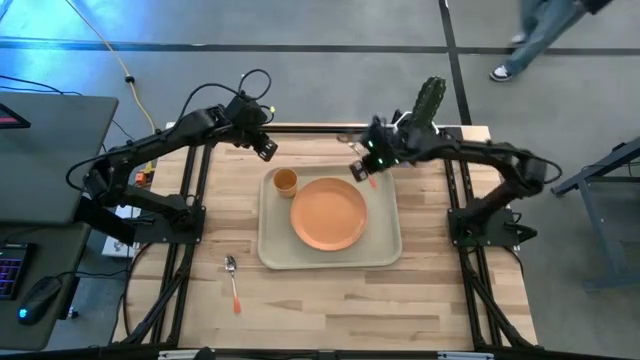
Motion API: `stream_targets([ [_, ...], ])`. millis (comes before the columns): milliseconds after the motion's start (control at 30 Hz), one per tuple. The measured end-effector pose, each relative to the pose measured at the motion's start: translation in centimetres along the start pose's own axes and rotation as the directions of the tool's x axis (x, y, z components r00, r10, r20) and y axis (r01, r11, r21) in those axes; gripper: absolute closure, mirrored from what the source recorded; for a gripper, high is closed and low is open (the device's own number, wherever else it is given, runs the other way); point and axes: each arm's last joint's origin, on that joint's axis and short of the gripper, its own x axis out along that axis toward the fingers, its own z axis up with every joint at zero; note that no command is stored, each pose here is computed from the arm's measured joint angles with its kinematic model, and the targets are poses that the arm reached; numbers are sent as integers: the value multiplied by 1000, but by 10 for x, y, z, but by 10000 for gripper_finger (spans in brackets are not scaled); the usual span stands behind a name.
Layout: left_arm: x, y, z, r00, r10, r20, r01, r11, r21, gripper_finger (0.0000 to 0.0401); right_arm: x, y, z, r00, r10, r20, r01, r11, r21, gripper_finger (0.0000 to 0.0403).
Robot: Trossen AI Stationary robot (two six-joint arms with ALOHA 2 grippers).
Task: Pick and place plate/cup/fork/spoon on tray
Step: Put the orange fork on the off white tray on the left side of the orange plate
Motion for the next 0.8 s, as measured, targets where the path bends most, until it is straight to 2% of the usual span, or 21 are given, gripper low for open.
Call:
stream_targets([
  [200,-1,-4,10,992,-91,90,97,994,-59,290,-8,2,-45,999,-42,28,37,989,144,403],
  [400,-2,-19,7,988,-128,90,136,988,-80,290,-1,6,-86,997,-76,-16,78,969,234,403],
  [567,-6,-36,2,988,-130,86,136,988,-66,290,6,9,-109,994,-110,-24,112,950,292,403],
  [800,-24,-45,-12,994,-94,60,98,992,-74,290,21,0,-132,992,-124,-31,127,923,363,403],
])
